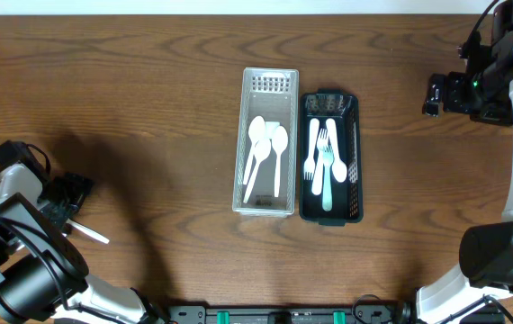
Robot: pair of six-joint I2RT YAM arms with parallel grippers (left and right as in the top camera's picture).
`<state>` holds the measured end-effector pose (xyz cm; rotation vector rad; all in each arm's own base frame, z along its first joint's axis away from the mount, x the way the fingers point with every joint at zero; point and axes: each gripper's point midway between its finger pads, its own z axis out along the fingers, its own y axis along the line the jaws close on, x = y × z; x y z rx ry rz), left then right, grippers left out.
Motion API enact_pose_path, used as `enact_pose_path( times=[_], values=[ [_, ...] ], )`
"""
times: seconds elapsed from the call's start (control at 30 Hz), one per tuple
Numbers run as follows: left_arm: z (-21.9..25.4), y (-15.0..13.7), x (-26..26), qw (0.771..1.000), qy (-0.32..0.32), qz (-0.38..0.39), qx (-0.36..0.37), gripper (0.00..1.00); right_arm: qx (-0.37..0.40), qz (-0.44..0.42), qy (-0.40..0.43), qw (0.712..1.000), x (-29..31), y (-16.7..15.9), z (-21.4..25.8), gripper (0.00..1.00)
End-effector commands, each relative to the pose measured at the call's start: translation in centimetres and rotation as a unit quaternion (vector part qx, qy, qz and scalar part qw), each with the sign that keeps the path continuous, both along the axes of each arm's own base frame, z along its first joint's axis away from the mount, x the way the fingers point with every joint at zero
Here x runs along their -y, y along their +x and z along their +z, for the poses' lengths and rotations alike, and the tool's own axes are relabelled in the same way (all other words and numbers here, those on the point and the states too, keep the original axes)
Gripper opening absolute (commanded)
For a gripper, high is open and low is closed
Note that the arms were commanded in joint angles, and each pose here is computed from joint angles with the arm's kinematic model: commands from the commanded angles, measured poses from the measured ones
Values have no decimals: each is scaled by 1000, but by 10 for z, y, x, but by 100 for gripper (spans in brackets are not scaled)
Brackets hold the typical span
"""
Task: Pack container
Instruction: 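Grasp the last white spoon on the table with the left gripper, then place the last spoon into the white basket with the left gripper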
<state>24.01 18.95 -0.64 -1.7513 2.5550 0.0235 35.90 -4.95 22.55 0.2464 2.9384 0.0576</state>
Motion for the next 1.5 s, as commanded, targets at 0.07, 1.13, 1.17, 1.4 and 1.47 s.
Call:
enact_pose_path(
  times=[0.07,1.13,1.17,1.4,1.47],
  values=[
    [-19,-20,9,999,-14,-2,-39,84,-4,0,4,1000,-1,0,-3,99],
    [99,65,94,966,50,-242,79,6,-2,0,4,1000,-1,1,-3,99],
    [116,74,112,953,59,-279,98,6,-2,0,4,1000,-1,2,-3,99],
    [213,102,249,829,87,-515,200,6,3,0,3,1000,0,4,-2,99],
    [227,103,284,790,89,-564,222,6,4,0,3,1000,0,4,-2,99]
  ],
)
